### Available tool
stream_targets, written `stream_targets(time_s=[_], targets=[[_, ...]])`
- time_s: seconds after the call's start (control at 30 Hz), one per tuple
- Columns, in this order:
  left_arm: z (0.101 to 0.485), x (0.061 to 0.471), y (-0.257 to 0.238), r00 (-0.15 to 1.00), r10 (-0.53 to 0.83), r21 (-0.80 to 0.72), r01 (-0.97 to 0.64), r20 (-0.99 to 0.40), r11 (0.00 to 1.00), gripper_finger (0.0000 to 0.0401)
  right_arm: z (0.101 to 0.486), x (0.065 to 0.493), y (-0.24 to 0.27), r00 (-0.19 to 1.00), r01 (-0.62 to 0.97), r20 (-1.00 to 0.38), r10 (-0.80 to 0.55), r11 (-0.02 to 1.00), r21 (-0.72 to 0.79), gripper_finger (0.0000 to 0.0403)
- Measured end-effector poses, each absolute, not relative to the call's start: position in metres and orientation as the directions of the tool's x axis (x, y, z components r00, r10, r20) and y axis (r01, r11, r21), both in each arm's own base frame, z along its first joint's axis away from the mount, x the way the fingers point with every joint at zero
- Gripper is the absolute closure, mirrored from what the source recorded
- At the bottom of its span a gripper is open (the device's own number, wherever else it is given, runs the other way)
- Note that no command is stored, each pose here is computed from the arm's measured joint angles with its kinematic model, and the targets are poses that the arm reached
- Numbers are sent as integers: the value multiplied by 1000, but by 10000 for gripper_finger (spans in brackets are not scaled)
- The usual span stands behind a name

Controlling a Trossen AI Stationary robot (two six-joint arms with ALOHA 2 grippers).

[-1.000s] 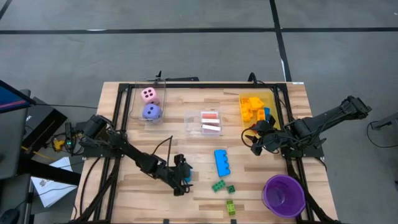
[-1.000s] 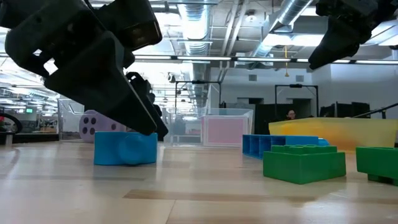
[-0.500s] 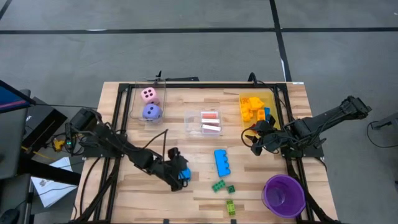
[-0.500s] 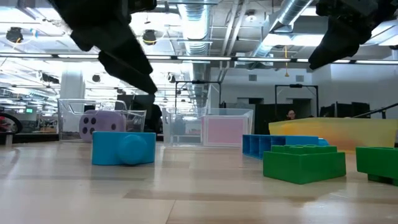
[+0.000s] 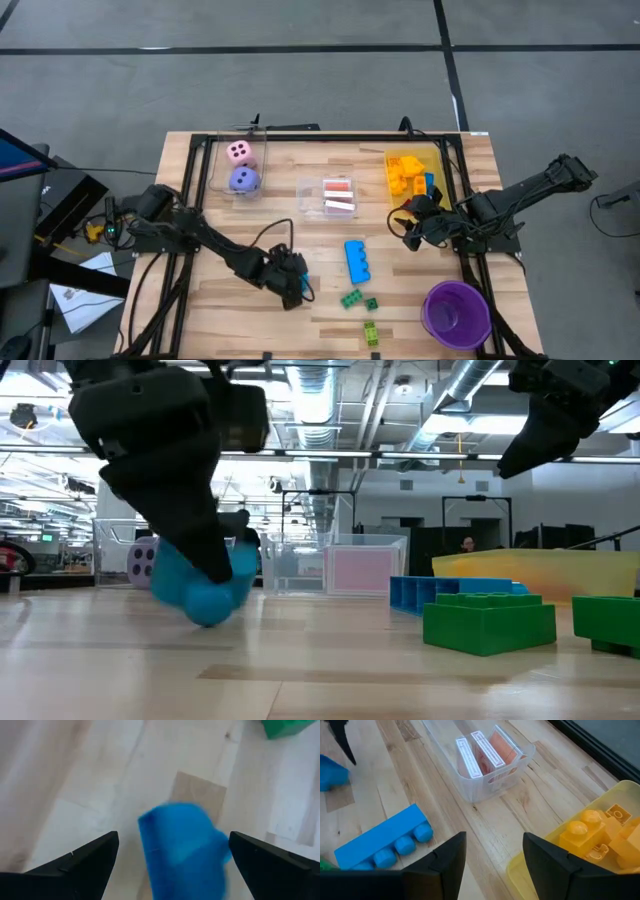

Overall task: Pick & Place Toys
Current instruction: Put the blue game piece into the yellow bin

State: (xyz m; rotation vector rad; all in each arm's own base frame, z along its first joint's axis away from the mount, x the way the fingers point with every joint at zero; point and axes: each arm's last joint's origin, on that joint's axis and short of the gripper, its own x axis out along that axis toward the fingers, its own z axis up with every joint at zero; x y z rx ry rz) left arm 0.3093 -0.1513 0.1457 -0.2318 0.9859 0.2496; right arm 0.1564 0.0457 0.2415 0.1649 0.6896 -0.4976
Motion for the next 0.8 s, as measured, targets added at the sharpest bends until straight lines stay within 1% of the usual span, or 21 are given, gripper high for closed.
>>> stream_targets(time_s=[0.13,0.3,0.47,0.57,0.8], targets=[[134,311,-154,495,88,-79,-306,-864,949,27,242,156,46,660,490,-646,-383,872,-15,214],[129,312,-155,483,96,-61,-299,-870,952,27,242,156,46,661,490,-646,-382,872,-15,214],[130,312,-154,496,121,-22,-273,-860,962,27,242,156,46,661,490,-646,-382,872,-14,214],[131,313,-154,513,128,18,-213,-849,977,27,242,156,46,661,490,-645,-382,872,-14,214],[132,314,-154,524,129,158,10,-842,987,27,242,157,46,662,490,-646,-381,872,-13,214]])
